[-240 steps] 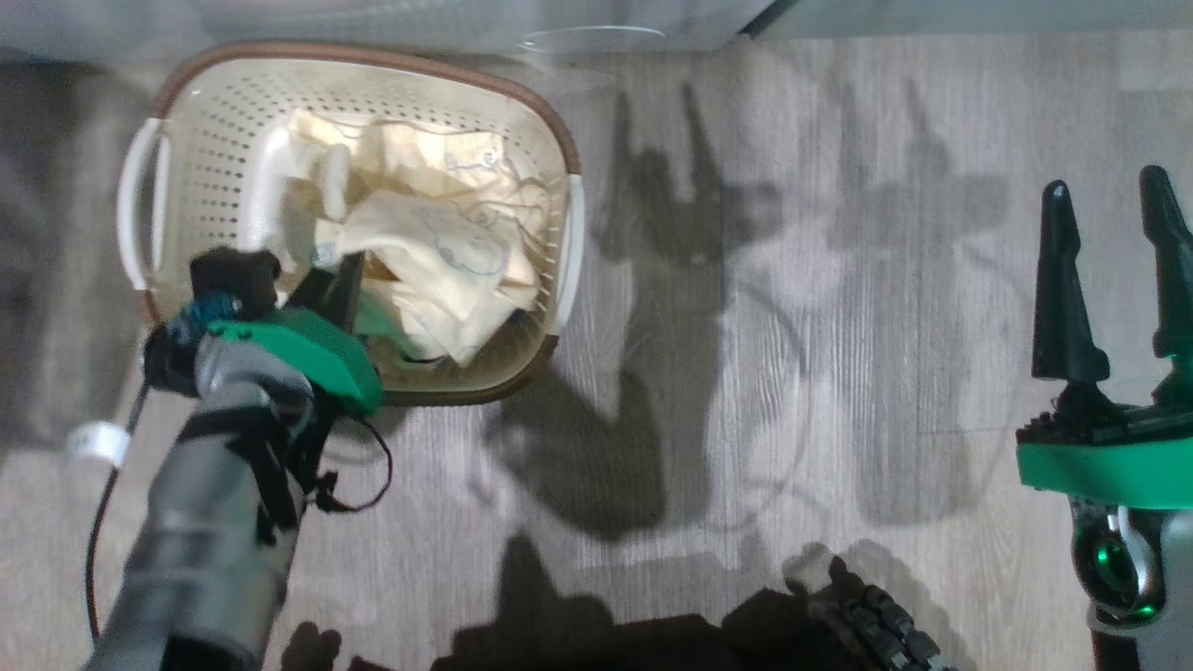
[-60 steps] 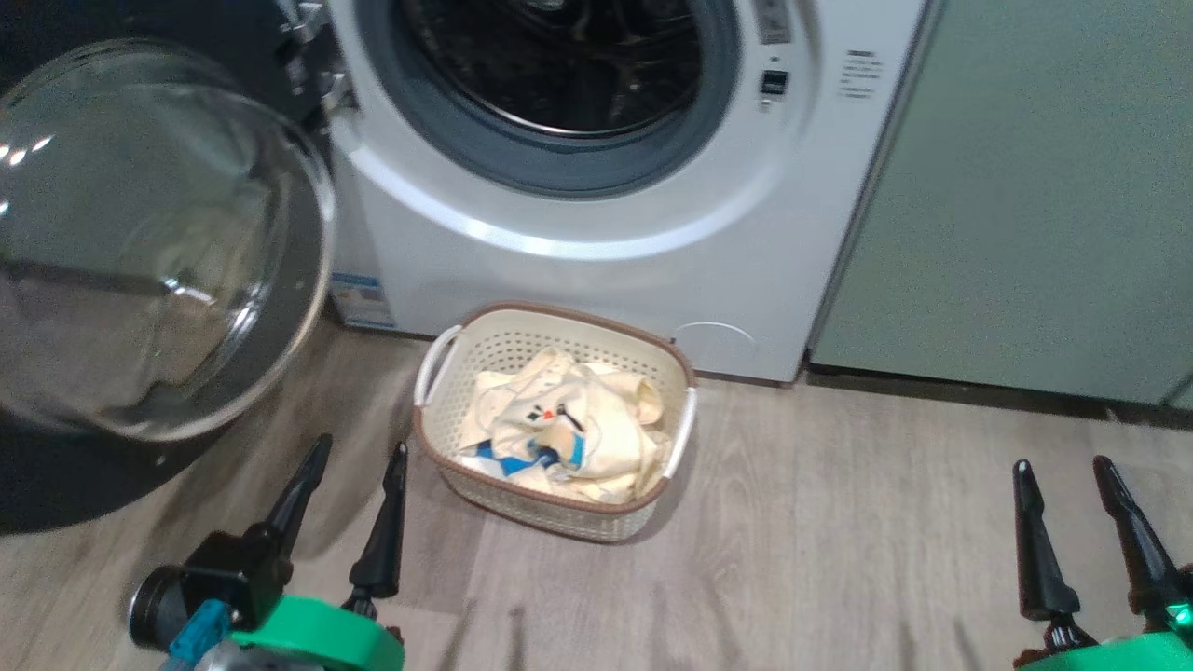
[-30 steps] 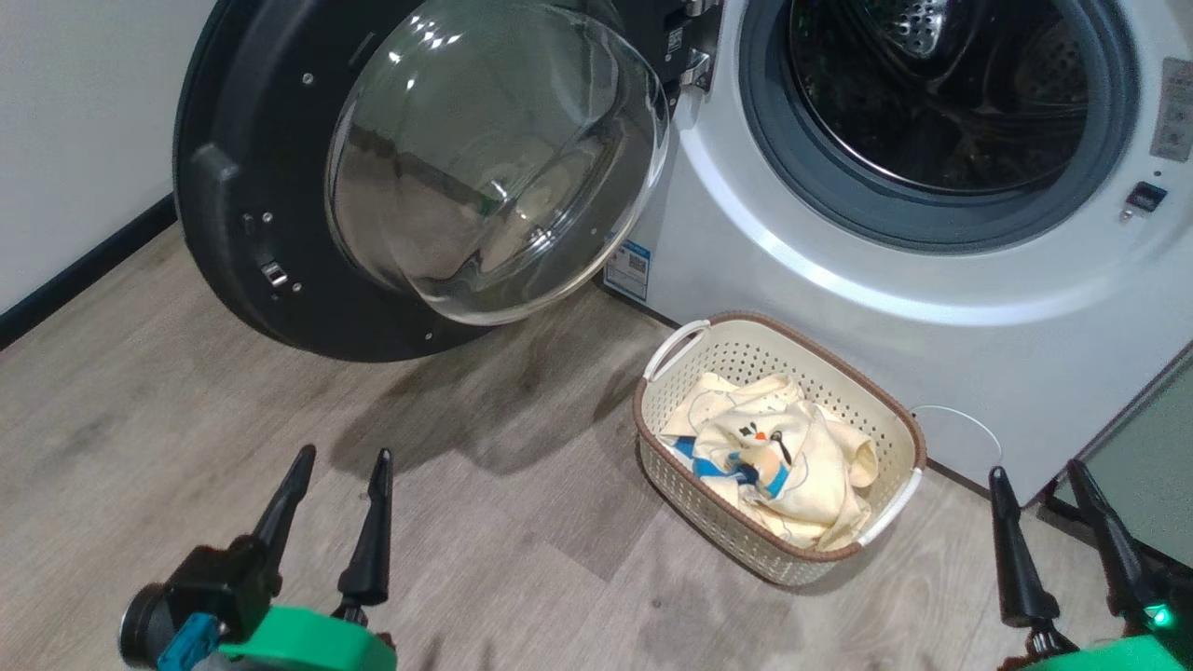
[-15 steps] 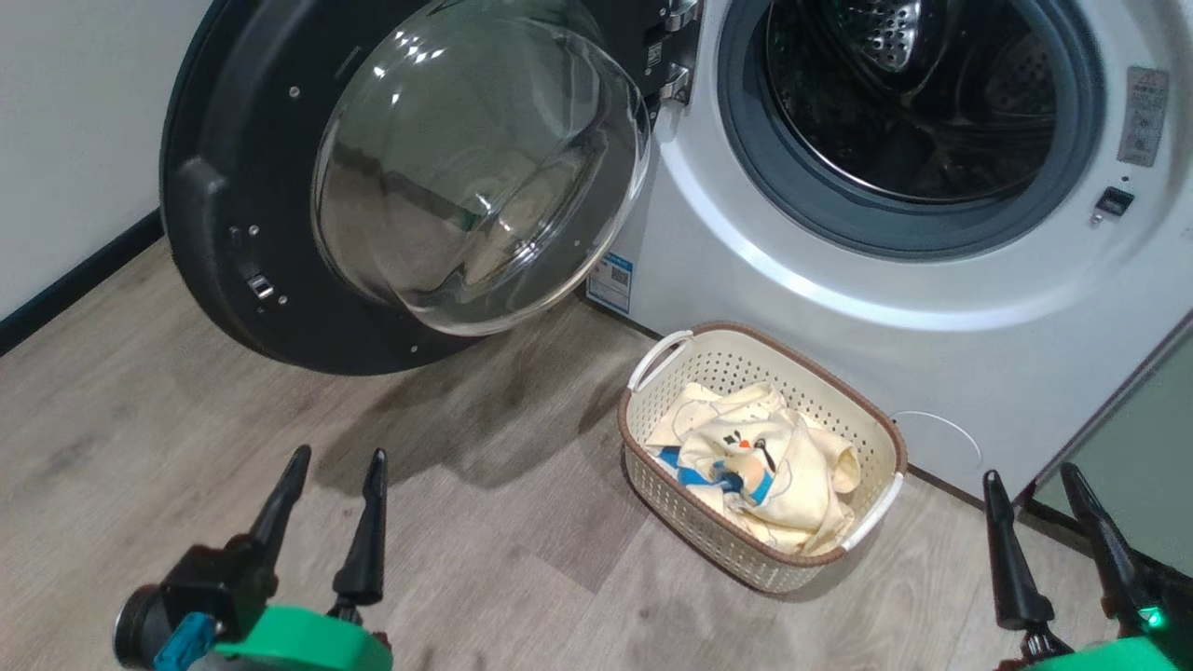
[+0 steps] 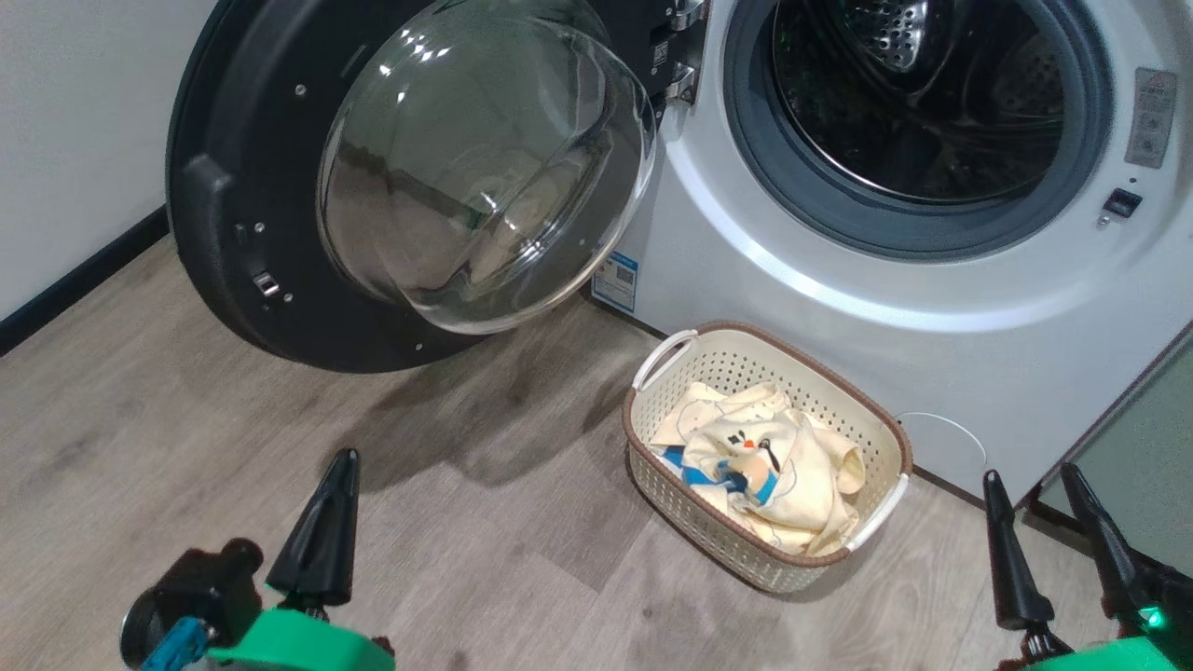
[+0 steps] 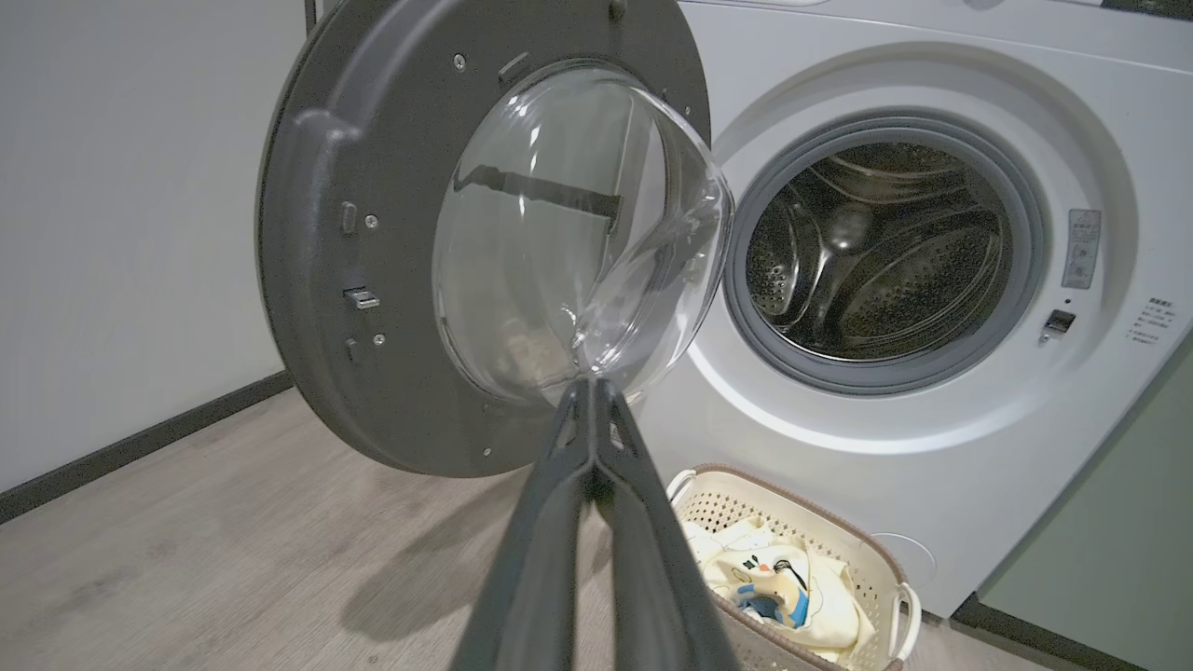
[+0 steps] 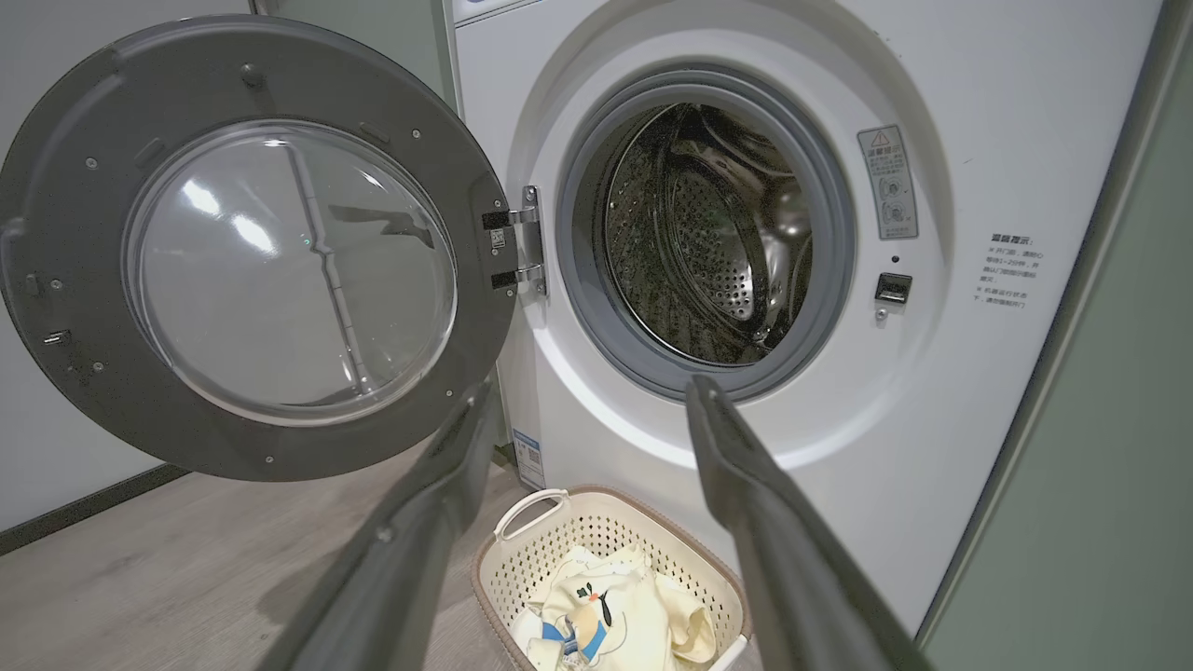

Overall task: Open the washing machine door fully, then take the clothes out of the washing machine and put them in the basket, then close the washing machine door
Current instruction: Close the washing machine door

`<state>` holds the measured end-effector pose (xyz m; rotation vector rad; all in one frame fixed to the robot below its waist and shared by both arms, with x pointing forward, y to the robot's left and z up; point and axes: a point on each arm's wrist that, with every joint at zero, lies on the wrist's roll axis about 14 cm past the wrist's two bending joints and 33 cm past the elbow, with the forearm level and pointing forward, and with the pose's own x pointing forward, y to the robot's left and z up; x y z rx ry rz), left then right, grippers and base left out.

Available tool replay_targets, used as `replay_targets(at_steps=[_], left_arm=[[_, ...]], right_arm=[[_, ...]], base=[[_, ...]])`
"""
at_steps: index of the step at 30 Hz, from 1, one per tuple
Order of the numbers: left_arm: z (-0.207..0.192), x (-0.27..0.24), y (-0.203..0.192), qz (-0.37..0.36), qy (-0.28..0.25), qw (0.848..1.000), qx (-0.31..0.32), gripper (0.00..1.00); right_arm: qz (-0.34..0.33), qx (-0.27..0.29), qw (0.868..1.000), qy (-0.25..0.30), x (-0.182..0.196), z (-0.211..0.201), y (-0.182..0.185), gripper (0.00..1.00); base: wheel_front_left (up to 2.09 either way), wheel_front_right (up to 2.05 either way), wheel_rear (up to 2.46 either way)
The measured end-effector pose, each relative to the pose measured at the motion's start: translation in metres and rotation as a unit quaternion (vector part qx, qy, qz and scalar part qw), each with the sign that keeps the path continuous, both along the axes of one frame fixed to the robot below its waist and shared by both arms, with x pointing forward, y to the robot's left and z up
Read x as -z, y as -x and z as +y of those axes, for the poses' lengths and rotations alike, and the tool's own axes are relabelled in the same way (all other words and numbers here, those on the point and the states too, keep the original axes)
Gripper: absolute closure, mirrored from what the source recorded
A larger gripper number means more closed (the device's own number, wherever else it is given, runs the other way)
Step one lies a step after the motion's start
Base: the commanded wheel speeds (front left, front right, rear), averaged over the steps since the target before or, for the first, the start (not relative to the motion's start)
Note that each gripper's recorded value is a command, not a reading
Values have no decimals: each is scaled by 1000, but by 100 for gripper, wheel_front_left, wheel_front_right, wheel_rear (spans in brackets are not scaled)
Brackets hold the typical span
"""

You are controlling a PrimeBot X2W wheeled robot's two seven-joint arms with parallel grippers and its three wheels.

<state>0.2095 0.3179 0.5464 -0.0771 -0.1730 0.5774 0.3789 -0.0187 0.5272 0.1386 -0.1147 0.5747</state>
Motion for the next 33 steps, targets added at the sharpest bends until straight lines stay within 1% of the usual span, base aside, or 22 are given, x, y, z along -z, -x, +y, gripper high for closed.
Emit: replay_targets(at_steps=[3,5,7,9,10,11,15,16,18,20,21,22,23,24,25,26,27,28,29,30,31,33], left_arm=[[-2,-4,-1,-15,6,1000,8,100],[-4,-13,-2,-45,19,999,15,100],[-7,-26,-3,-97,59,993,26,100],[-7,-41,-5,-162,108,980,39,100],[-6,-51,-5,-193,128,972,47,100],[-3,-60,-3,-229,154,960,53,100],[15,-92,7,-363,253,894,70,100],[20,-99,11,-386,266,880,71,100],[31,-110,18,-423,282,858,72,100],[43,-122,26,-451,285,843,70,100],[50,-130,31,-469,287,832,71,100],[56,-138,34,-481,281,827,74,100],[61,-145,37,-487,269,828,75,100],[61,-145,37,-487,269,828,75,100],[68,-154,41,-497,259,825,75,100],[73,-162,45,-510,255,818,76,100],[79,-169,49,-517,247,816,76,100],[86,-174,51,-520,240,817,71,100],[93,-178,52,-524,239,815,70,100],[102,-180,53,-525,237,816,60,100],[112,-179,53,-519,236,820,49,100],[131,-177,51,-515,244,821,28,100]], right_arm=[[1,-1,1000,0,1,1,0,0],[2,-1,1000,0,1,1,-1,0],[3,-2,1000,0,2,1,-1,0],[3,-2,1000,0,2,1,-1,0],[3,-2,1000,0,2,1,-1,0],[3,-2,1000,1,2,1,-1,0],[3,-2,1000,1,3,2,-2,0],[3,-3,1000,1,3,2,-2,0],[4,-3,1000,1,3,2,-2,0],[4,-3,1000,0,3,2,-3,0],[5,-3,1000,0,4,2,-3,0],[5,-4,1000,0,4,2,-3,0],[5,-4,1000,0,4,3,-3,0],[5,-4,1000,0,4,3,-3,0],[5,-4,1000,0,4,3,-4,0],[6,-4,1000,0,4,3,-4,0],[6,-5,1000,-1,4,3,-5,0],[6,-5,1000,-1,4,3,-5,0],[7,-6,1000,-1,5,4,-6,0],[8,-6,1000,-1,6,4,-6,0],[9,-6,1000,-1,7,4,-7,0],[11,-6,1000,0,8,4,-7,0]], base=[[0,0,0],[0,0,0],[0,0,0],[0,0,0],[0,0,0],[0,0,0],[0,0,0],[0,0,0],[0,0,0],[0,0,0],[0,0,0],[0,0,0],[0,0,0],[0,0,0],[0,0,0],[0,0,0],[0,0,0],[0,0,0],[0,0,0],[0,0,0],[0,0,0],[0,0,0]])
